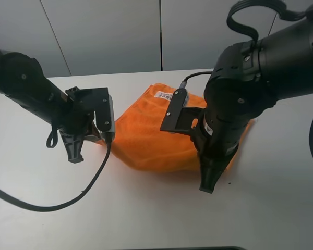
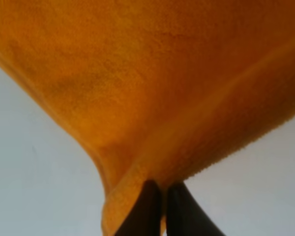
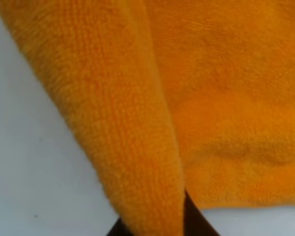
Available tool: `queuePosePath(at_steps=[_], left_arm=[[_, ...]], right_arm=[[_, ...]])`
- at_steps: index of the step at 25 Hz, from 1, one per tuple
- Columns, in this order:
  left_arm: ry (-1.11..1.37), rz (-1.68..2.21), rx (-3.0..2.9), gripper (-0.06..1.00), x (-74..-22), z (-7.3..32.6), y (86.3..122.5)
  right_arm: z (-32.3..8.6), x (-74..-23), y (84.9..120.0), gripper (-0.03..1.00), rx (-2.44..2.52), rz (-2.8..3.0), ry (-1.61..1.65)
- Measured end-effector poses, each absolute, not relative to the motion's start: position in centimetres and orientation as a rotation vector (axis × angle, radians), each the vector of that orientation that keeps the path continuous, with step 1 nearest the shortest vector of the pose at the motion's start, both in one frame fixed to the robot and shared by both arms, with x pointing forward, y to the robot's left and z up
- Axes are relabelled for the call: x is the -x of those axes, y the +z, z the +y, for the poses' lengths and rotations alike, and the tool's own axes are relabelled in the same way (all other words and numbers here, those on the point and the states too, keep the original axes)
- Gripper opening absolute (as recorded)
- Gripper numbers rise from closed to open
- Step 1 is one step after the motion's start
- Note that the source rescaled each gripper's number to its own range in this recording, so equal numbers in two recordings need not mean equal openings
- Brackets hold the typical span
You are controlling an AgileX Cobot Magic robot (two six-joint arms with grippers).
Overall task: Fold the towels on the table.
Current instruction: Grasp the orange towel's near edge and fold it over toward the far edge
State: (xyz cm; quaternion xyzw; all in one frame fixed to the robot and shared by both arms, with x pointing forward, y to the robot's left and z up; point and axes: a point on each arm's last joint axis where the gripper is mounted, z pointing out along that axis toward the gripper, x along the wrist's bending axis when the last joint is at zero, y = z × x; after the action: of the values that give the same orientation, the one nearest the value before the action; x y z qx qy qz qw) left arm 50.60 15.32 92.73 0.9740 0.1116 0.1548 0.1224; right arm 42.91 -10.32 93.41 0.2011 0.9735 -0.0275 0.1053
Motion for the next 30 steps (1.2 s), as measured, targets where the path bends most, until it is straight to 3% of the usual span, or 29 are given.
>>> queuePosePath(at_steps=[15,30], left_arm=[[0.808,0.243,-2.716,0.00,-55.0,13.5,97.9],[0.992,0.011,-2.638,0.00,-57.1,12.2,97.0]], right_arm=[[-12.7,-45.1,94.7,0.00,-0.693,2.766,-0.068],[-14.1,-46.5,95.0,0.00,-0.799,2.633,-0.106]])
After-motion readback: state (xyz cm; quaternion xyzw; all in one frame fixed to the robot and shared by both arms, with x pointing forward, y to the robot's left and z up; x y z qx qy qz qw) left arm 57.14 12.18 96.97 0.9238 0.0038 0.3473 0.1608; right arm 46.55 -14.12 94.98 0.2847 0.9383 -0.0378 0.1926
